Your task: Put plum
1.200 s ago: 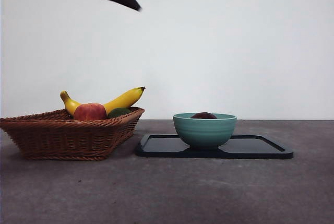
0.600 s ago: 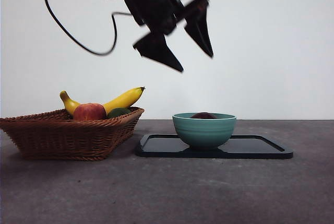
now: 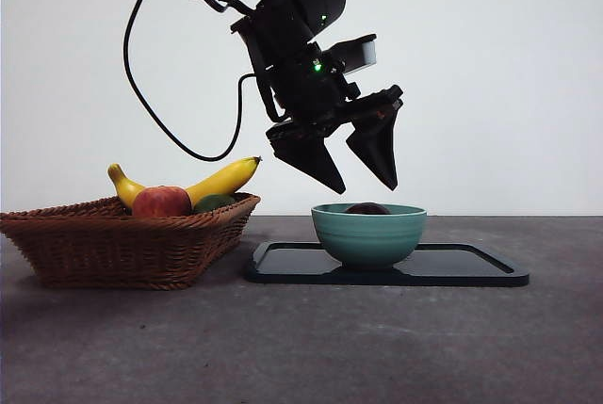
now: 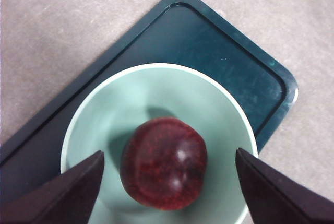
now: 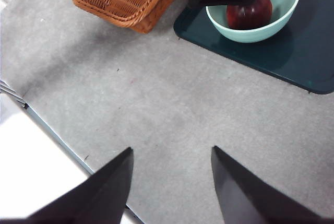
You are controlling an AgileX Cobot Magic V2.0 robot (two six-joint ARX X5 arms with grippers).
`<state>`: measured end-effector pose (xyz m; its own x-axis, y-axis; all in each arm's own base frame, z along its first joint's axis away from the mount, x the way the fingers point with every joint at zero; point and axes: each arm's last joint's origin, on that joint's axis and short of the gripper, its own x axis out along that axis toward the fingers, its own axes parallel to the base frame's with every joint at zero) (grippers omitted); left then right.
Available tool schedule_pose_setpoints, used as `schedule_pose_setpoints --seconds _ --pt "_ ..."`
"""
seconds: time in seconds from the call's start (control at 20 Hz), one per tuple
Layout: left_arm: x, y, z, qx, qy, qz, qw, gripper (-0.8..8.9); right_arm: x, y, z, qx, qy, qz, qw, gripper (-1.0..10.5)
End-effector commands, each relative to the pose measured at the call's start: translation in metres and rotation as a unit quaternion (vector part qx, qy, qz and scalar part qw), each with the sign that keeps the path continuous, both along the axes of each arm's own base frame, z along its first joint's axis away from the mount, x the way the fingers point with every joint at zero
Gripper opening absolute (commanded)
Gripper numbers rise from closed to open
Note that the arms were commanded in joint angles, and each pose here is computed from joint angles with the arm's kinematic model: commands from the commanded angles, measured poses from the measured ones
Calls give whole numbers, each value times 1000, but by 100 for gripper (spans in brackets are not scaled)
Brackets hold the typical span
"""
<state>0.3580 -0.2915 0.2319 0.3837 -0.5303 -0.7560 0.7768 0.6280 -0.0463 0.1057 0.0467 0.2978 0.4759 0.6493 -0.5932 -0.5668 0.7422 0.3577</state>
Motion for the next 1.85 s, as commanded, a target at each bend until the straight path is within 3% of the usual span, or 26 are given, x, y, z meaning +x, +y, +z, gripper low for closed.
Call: schedule_pose_setpoints --seconds 0.05,1.0,1.25,1.45,1.65,1.85 --pt "4 -9 -3 -4 -18 -12 1000 404 1 1 2 2 -3 4 1000 238" --pt "4 -20 -33 29 -3 -40 999 391 2 1 4 3 -11 3 1000 238" --pt "3 -20 -33 29 -3 -41 999 269 2 1 4 3 -13 3 1000 238" --pt "3 -20 -33 29 -3 -41 999 267 2 1 4 3 -13 3 1000 238" --pt "4 -19 -21 21 -8 -35 999 268 2 1 4 3 -13 3 1000 238" --pt "6 -12 23 -14 -38 -17 999 270 2 1 4 1 -13 0 1000 238"
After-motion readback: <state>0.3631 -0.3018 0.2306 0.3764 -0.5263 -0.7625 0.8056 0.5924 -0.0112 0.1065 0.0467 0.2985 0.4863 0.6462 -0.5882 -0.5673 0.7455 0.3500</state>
